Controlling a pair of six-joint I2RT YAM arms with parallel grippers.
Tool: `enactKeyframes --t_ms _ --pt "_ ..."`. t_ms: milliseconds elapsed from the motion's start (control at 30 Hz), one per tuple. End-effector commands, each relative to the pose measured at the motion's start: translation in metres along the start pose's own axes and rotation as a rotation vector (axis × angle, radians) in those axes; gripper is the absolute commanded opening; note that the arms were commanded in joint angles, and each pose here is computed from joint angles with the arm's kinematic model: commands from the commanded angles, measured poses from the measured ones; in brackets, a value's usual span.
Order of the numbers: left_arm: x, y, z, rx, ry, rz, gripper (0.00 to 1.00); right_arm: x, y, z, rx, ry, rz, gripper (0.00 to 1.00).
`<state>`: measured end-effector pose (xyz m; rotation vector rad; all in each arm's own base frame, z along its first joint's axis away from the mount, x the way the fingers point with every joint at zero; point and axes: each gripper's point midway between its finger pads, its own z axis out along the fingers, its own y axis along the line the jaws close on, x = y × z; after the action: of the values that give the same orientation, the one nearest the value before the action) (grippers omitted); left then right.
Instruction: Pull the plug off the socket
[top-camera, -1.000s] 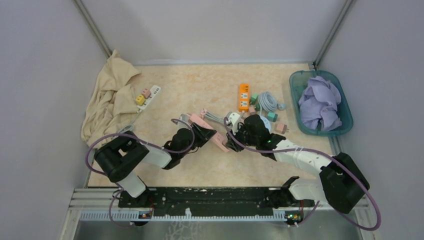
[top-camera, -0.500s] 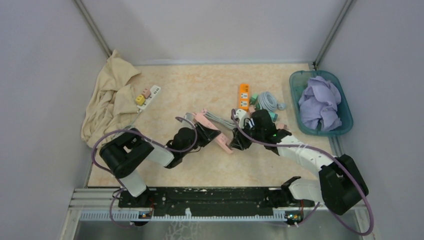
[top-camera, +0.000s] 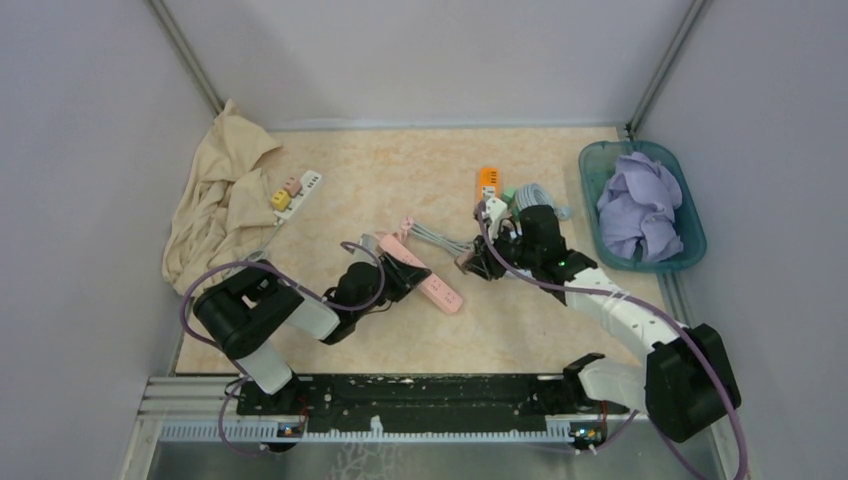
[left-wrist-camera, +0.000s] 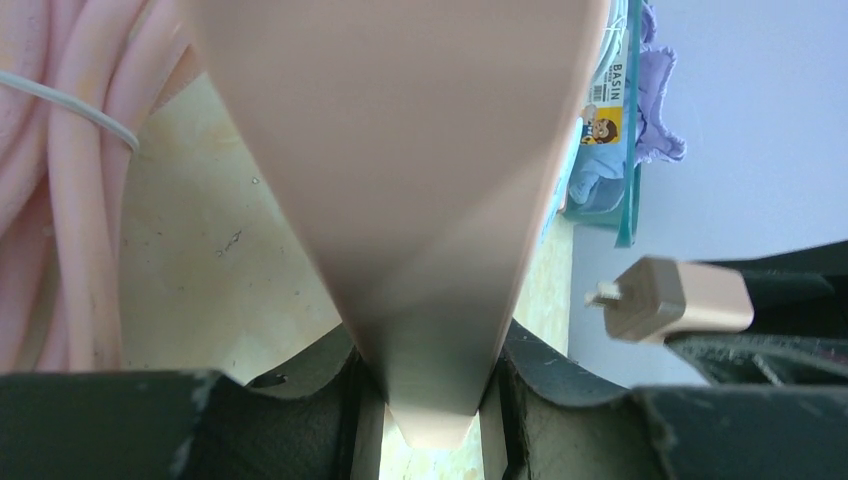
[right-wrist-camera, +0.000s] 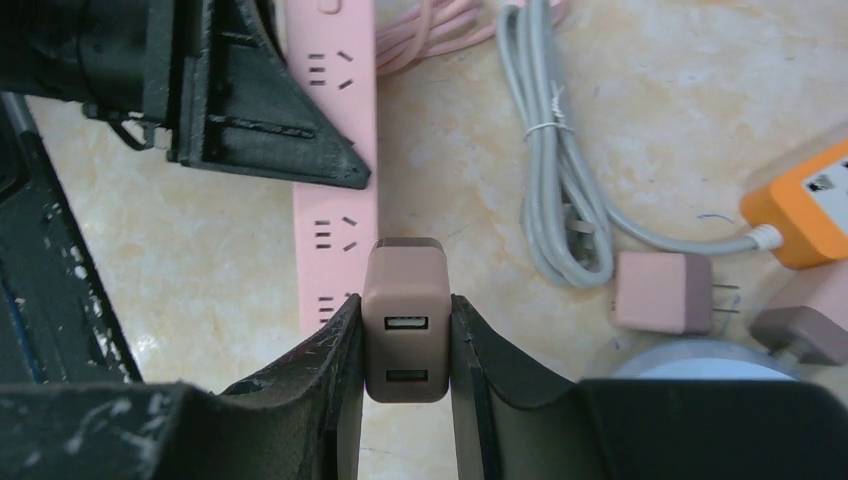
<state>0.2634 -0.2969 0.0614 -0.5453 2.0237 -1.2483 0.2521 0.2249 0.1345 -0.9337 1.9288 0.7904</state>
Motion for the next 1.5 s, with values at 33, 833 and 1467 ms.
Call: enactKeyframes --t_ms 33,833,1467 --pt "0.011 0.027 -0.009 -0.051 0.054 0.097 0.0 -0.047 -0.035 -0.019 0.163 -0.149 -0.014 0.0" --pt "0.015 0.001 -0.021 0.078 0.097 0.253 0.0 -0.08 -0.088 -0.022 0.262 -0.145 -0.013 0.0" --pt "0.014 -0.01 -0.026 0.113 0.093 0.273 0.0 -0.044 -0.147 0.0 0.497 -0.098 0.119 0.01"
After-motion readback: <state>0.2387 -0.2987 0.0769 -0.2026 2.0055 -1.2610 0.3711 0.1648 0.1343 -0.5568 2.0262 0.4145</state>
